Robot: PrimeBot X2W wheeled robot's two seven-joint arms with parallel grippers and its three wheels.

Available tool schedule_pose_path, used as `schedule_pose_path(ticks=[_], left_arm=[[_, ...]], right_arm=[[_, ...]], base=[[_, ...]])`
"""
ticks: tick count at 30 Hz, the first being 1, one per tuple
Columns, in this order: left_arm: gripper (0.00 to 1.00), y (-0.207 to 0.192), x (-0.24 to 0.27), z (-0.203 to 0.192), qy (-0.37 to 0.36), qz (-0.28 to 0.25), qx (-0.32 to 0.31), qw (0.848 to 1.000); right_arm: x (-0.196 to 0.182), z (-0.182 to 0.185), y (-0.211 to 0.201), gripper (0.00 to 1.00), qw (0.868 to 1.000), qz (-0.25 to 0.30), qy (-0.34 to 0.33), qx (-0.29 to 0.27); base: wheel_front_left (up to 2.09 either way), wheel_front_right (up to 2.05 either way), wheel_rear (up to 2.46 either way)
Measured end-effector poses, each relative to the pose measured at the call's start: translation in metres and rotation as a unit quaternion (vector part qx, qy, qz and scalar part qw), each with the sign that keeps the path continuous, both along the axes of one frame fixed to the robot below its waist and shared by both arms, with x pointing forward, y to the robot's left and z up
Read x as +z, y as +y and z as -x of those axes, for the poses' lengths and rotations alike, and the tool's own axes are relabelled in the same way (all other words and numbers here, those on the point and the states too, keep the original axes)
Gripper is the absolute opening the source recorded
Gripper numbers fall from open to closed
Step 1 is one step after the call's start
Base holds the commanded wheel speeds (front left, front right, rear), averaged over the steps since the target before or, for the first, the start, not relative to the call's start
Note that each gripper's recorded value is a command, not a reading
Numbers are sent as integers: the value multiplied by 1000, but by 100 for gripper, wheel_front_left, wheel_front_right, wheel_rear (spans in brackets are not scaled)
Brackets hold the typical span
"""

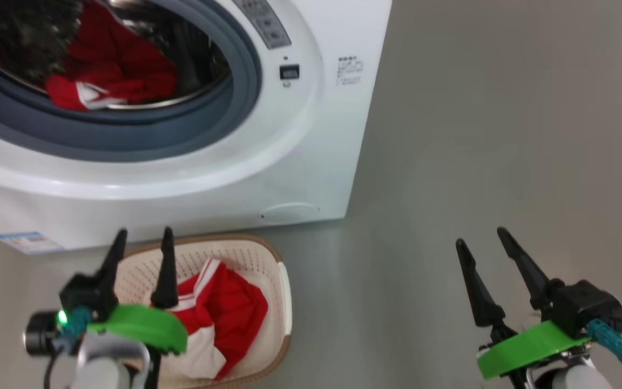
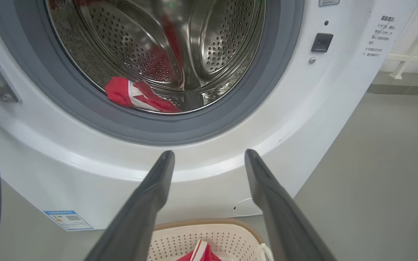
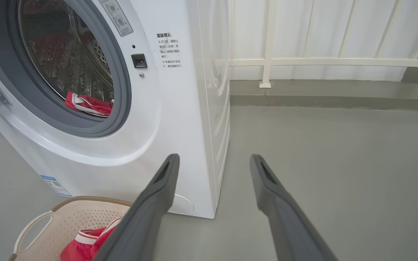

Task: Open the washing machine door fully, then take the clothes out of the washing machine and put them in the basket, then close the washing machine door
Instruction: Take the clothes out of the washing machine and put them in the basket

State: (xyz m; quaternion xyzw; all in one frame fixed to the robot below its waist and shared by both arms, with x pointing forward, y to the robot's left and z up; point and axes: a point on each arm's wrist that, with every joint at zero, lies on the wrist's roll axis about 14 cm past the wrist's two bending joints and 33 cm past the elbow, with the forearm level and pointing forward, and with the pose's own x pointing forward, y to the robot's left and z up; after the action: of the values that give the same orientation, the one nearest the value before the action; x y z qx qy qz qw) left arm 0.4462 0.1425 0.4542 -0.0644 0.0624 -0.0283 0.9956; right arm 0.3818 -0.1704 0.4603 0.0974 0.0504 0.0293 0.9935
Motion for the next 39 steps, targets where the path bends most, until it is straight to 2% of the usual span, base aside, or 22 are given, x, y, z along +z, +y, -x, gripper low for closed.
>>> schedule_pose_path(ticks=[7,18,25,32,39], left_arm=[[100,1,-33,-57,32,-22,-17,999],[100,6,-57,-151,35,-104,-51,993],[100,8,-62,-210,53,-176,-82,980],[100,14,-72,-242,105,-233,-104,961],[100,35,-82,-264,157,-261,-95,948]], right_arm=[[-17,-27,3,100,1000,-8,6,3],[-63,-49,-3,100,998,-24,50,-9],[-76,-53,-17,100,997,-35,65,-32],[-83,-50,-27,100,995,-35,77,-45],[-87,-48,-38,100,994,-42,84,-65]], base=[[0,0,0],[0,0,0],[0,0,0],[0,0,0],[0,0,0]])
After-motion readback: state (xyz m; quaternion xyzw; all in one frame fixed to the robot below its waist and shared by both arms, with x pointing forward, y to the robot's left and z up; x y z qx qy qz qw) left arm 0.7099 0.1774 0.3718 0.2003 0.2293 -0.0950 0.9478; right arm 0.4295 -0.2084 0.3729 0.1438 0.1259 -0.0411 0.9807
